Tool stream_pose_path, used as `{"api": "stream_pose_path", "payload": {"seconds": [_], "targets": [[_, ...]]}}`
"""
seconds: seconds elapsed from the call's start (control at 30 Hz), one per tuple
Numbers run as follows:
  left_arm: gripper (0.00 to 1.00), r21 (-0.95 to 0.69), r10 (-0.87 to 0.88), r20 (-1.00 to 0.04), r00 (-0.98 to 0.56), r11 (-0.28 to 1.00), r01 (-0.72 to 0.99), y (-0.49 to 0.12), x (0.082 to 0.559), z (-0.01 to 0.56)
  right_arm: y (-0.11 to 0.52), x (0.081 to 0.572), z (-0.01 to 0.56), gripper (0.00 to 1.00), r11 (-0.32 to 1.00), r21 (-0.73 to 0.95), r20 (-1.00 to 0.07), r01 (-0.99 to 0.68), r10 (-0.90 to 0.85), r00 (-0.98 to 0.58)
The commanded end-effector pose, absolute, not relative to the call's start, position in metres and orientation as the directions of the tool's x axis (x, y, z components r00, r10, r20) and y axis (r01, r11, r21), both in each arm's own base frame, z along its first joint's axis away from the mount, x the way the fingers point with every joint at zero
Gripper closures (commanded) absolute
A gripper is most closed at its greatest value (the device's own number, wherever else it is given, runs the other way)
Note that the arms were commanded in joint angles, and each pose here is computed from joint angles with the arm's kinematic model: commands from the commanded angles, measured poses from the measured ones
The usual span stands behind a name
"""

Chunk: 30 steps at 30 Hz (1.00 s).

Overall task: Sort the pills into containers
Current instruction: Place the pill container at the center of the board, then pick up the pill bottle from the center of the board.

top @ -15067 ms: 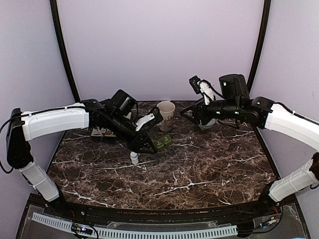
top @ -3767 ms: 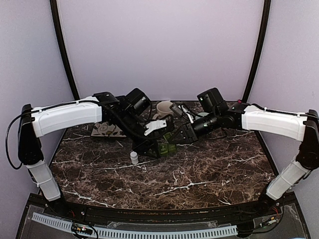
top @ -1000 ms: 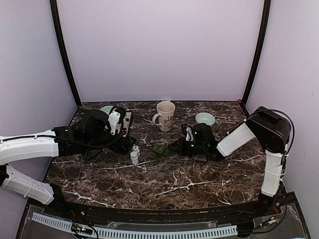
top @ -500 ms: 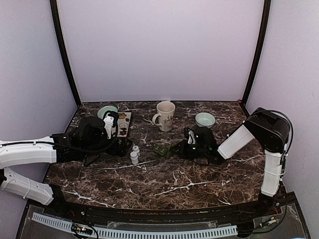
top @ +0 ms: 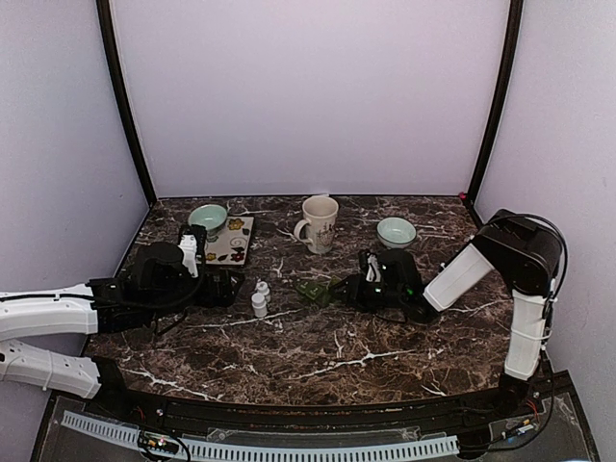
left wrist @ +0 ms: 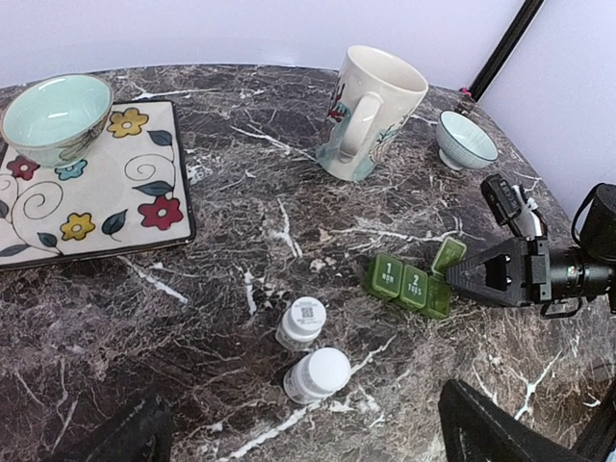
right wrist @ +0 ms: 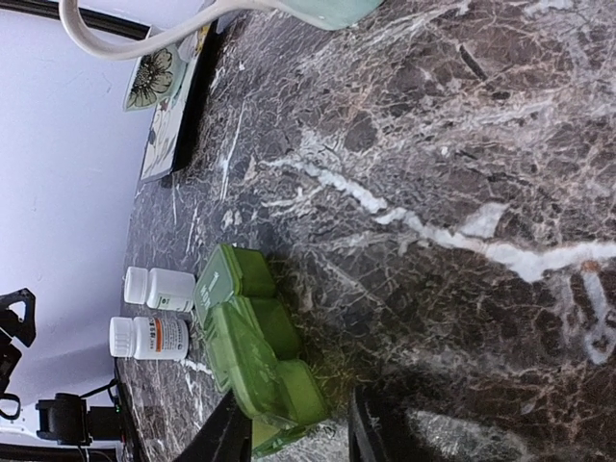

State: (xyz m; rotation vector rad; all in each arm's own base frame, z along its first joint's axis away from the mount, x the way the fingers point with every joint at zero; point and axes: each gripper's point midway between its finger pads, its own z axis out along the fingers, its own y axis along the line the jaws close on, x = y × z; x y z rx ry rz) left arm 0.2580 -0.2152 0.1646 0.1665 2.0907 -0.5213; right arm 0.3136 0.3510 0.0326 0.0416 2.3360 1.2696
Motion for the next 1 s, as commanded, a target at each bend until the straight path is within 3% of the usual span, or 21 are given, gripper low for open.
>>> {"api": "stream_pose_path", "payload": {"seconds": [0.0, 0.53, 0.73, 0.83, 0.9, 0.97], "targets": [[0.01, -0.325, -0.119, -0.819, -0.561, 0.903, 0.283, -0.211, 0.258, 0.158, 0.351, 0.315, 0.054, 0.64, 0.553, 0.794, -0.450, -0.253, 0.254, -0.856], [0.01, -0.219, 0.025, -0.788, -0.615, 0.923, 0.318, -0.214, 0.256, 0.131, 0.338, 0.287, 0.074, 0.55, 0.687, 0.633, -0.588, -0.358, 0.125, -0.799], [0.03, -0.216, 0.022, -0.811, -0.585, 0.917, 0.334, -0.208, 0.252, 0.132, 0.338, 0.274, 0.091, 0.55, 0.796, 0.386, -0.700, -0.466, -0.076, -0.710], [0.03, -0.206, 0.028, -0.819, -0.573, 0.918, 0.339, -0.205, 0.251, 0.132, 0.347, 0.276, 0.142, 0.53, 0.824, 0.193, -0.805, -0.533, -0.178, -0.566], [0.03, -0.197, 0.034, -0.823, -0.566, 0.919, 0.342, -0.204, 0.251, 0.133, 0.341, 0.287, 0.173, 0.36, 0.866, 0.033, -0.868, -0.498, -0.222, -0.444], [0.03, -0.191, 0.041, -0.827, -0.561, 0.918, 0.347, -0.204, 0.251, 0.134, 0.328, 0.306, 0.206, 0.05, 0.923, 0.009, -0.924, -0.385, -0.140, -0.357]]}}
